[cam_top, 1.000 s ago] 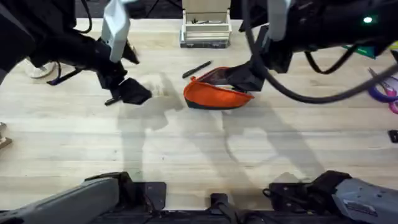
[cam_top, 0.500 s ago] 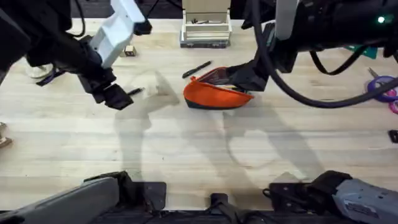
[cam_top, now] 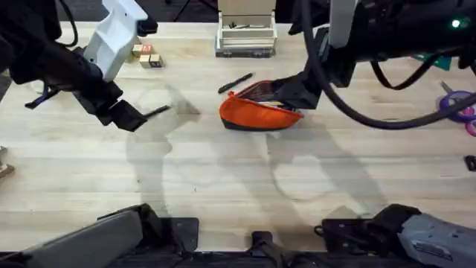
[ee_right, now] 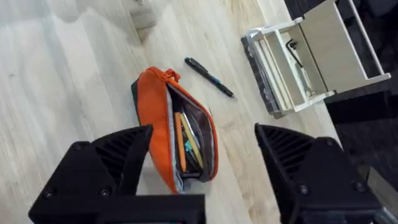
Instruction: Unzip the bag, pick up the pens from the table one at a time and place them inside, then zip the bag closed.
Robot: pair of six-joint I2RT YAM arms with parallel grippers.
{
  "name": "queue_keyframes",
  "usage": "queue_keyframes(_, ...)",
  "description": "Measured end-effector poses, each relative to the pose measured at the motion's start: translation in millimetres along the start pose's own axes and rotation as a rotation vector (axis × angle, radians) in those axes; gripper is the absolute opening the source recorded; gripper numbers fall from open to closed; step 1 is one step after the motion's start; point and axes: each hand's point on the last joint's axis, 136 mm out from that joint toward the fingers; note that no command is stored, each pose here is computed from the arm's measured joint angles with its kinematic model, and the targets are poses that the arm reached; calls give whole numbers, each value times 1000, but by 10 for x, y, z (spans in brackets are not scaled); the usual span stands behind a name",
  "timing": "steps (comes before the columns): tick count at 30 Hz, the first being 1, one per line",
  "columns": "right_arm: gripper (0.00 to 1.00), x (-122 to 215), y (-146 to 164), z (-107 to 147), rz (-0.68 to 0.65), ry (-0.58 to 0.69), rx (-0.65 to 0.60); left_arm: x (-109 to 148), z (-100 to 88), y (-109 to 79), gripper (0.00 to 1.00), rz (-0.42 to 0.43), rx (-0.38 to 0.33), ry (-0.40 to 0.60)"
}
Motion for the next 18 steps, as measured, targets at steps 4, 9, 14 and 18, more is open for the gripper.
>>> queue_keyframes(4,997,0,0,0,0,0,-15,0,1,-8,993,3,2,1)
queue_keyframes(9,997,0,0,0,0,0,-23,0,2,-7,993,3,3,1)
queue_keyframes(14,997,0,0,0,0,0,-26,0,1,-8,993,3,2,1)
queue_keyframes(18,997,-1,0,0,0,0,-29,-23,1,4,993,6,1,1)
Point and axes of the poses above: each hand's point on the last joint's axis, 136 mm out from that joint toward the fingers, its own x axis back along the fingers, its own y axis along the line the jaws close on, z = x × y, and after that the axes turned 15 degrees about -x, right-handed
